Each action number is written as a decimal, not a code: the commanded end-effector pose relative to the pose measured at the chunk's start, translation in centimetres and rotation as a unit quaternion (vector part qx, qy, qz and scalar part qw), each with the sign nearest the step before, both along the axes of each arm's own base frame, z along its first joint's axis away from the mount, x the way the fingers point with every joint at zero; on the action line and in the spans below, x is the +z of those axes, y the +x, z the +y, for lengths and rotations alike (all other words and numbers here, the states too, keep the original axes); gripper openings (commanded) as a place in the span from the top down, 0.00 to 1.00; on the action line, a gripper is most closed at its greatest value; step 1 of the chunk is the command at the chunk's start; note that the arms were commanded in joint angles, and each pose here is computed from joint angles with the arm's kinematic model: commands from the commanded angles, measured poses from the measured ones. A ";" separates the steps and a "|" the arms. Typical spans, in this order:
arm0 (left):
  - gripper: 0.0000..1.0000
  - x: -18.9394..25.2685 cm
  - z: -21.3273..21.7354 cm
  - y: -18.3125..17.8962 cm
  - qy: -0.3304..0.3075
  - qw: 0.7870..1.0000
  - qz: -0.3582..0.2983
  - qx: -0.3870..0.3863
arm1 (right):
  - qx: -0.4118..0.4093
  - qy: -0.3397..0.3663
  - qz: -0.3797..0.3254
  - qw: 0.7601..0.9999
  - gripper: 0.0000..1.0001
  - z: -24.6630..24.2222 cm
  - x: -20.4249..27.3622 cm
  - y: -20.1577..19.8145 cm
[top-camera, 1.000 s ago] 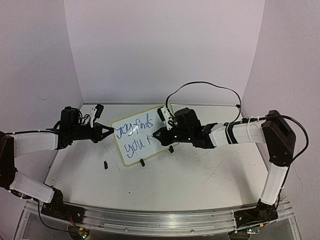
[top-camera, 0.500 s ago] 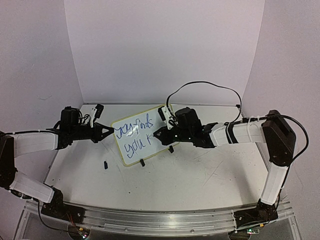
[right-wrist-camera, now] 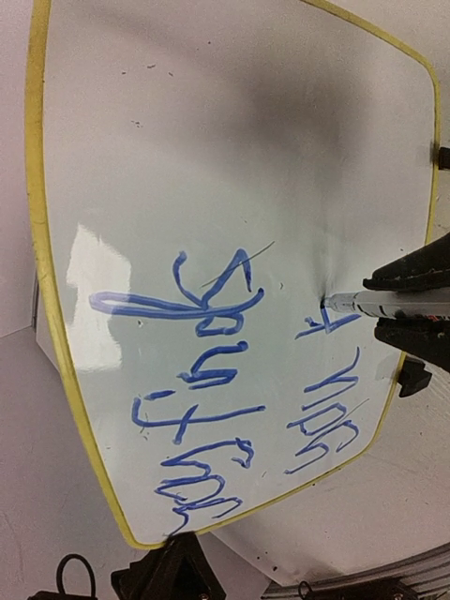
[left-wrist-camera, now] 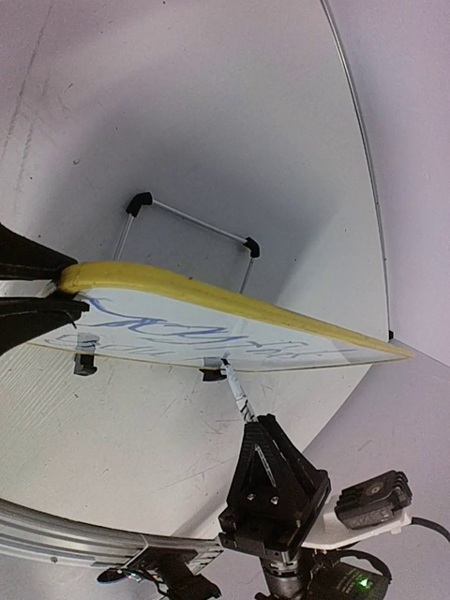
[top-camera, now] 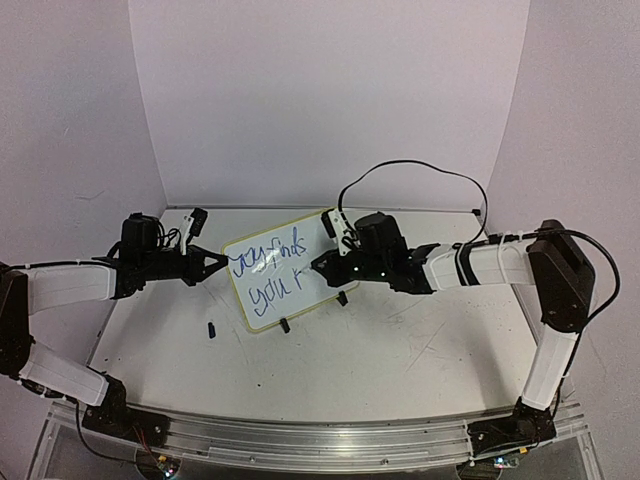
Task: Write a sentence on the whiteboard
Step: Write on the whiteboard with the whiteboard marker without the cap.
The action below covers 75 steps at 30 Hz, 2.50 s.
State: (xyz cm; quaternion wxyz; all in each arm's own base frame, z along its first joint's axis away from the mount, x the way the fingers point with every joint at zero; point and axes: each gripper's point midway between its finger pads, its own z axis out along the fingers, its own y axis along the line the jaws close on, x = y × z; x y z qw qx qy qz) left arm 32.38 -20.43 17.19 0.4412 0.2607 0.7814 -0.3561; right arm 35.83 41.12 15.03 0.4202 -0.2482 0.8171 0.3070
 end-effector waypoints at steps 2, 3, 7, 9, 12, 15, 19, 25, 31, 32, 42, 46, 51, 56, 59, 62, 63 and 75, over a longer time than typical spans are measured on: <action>1.00 -0.5 0.1 0.4 0.034 0.999 -0.019 -0.001 | -0.040 0.005 -0.019 0.999 1.00 -1.7 1.0 1.5; 1.00 -0.5 0.1 0.4 0.034 0.999 -0.019 -0.001 | -0.038 0.005 -0.016 0.999 1.00 -1.7 0.9 1.3; 1.00 -0.5 0.1 0.4 0.034 0.999 -0.019 -0.001 | -0.032 0.004 -0.005 0.999 1.00 -1.8 0.1 0.8; 1.00 -0.5 0.1 0.4 0.034 0.999 -0.019 -0.001 | -0.032 0.002 -0.001 0.999 1.00 -1.9 -0.2 0.6; 1.00 -0.5 0.1 0.4 0.034 0.999 -0.019 -0.002 | -0.030 -0.001 0.008 1.000 1.00 -1.9 -0.9 0.0; 1.00 -0.5 0.1 0.5 0.033 0.999 -0.018 -0.002 | -0.028 -0.005 0.015 0.999 1.00 -2.0 -1.5 -0.5; 1.00 -0.6 0.1 0.4 0.033 0.999 -0.017 -0.003 | -0.029 -0.002 0.020 0.999 1.00 -2.2 -1.7 -0.8; 1.00 -0.6 0.0 0.4 0.033 0.999 -0.016 -0.003 | -0.016 0.029 -0.003 0.999 1.00 -1.5 1.5 -0.9; 1.00 -0.6 0.0 0.4 0.034 0.999 -0.018 -0.003 | -0.020 0.058 -0.027 0.998 1.00 -2.1 4.8 -1.3; 1.00 -0.6 -0.1 0.4 0.034 0.999 -0.016 -0.005 | -0.019 0.057 -0.022 0.998 1.00 -2.0 4.3 -0.8; 1.00 -0.5 0.0 0.4 0.036 0.999 -0.020 -0.001 | -0.024 0.040 -0.017 0.999 1.00 -1.8 2.5 0.2; 1.00 -0.5 0.0 0.4 0.036 0.999 -0.019 -0.001 | -0.024 0.036 -0.017 0.999 1.00 -1.6 2.1 0.6; 1.00 -0.5 0.1 0.4 0.037 0.999 -0.021 0.001 | -0.026 0.033 -0.017 0.999 1.00 -1.6 1.8 1.0; 1.00 -0.5 0.1 0.4 0.036 0.999 -0.020 -0.001 | -0.024 0.030 -0.019 0.999 1.00 -1.4 1.7 1.2; 1.00 -0.6 0.1 0.4 0.037 0.999 -0.019 0.000 | -0.019 0.027 -0.015 0.999 1.00 -1.1 1.3 1.2; 1.00 -0.6 0.1 0.4 0.037 0.999 -0.020 0.000 | -0.016 0.025 -0.010 1.000 1.00 -1.1 0.9 1.1; 1.00 -0.5 0.1 0.4 0.036 0.999 -0.020 0.000 | -0.017 0.025 -0.008 1.000 1.00 -1.1 0.9 1.0; 1.00 -0.6 0.0 0.4 0.035 0.999 -0.017 -0.002 | -0.016 0.015 0.019 1.000 1.00 -2.0 -1.1 -0.2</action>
